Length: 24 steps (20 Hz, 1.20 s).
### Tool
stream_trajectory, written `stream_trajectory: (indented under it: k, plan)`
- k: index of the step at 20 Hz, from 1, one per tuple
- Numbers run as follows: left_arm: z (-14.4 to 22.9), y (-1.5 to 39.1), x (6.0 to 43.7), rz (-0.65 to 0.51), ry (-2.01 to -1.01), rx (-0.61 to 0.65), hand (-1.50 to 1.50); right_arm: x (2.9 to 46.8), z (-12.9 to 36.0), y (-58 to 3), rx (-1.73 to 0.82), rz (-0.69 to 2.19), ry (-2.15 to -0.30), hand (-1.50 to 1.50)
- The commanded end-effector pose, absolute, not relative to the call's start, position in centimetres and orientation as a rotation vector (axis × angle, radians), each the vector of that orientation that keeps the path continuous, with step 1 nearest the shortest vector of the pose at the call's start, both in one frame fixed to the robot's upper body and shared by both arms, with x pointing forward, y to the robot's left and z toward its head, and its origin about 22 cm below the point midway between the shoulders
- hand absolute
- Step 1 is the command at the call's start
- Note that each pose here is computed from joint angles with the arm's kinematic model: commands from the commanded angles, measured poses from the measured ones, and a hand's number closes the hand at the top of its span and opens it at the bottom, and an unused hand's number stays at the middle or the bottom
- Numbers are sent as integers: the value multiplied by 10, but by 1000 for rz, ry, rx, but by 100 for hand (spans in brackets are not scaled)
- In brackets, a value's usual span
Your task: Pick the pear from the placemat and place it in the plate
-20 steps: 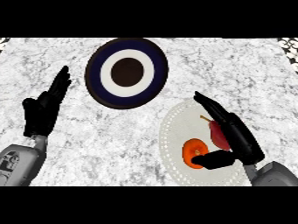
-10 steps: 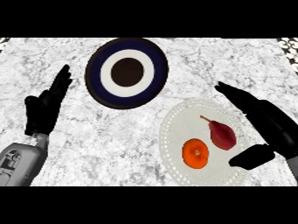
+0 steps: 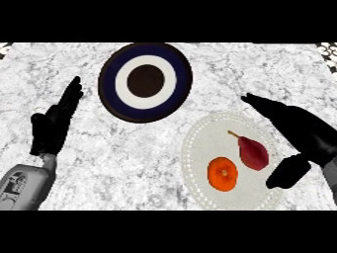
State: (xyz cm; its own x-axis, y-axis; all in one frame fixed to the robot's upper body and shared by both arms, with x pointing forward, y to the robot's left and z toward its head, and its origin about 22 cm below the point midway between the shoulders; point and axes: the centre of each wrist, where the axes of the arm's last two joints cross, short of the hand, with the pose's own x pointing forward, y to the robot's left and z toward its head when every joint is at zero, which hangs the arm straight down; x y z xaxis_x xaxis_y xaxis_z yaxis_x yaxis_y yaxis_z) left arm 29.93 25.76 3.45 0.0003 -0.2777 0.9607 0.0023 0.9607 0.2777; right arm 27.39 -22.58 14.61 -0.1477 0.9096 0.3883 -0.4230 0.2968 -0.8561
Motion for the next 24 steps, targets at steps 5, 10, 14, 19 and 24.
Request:
stream_trajectory:
  k: [5, 10, 14, 19, 24]
  plan:
    - [50, 249, 306, -222, -1561, 223, 0, 287, 110, -227, -512, 1314, -1093, -150]
    - [35, 260, 306, -212, -1568, 211, 0, 299, 84, -226, -538, 1381, -1005, -150]
    - [39, 259, 289, -218, -1566, 242, 0, 317, 81, -227, -524, 1382, -979, -150]
    - [31, 238, 306, -214, -1560, 224, 0, 301, 49, -207, -529, 1433, -960, -150]
    - [36, 253, 305, -226, -1555, 214, 0, 304, 47, -230, -525, 1398, -923, -150]
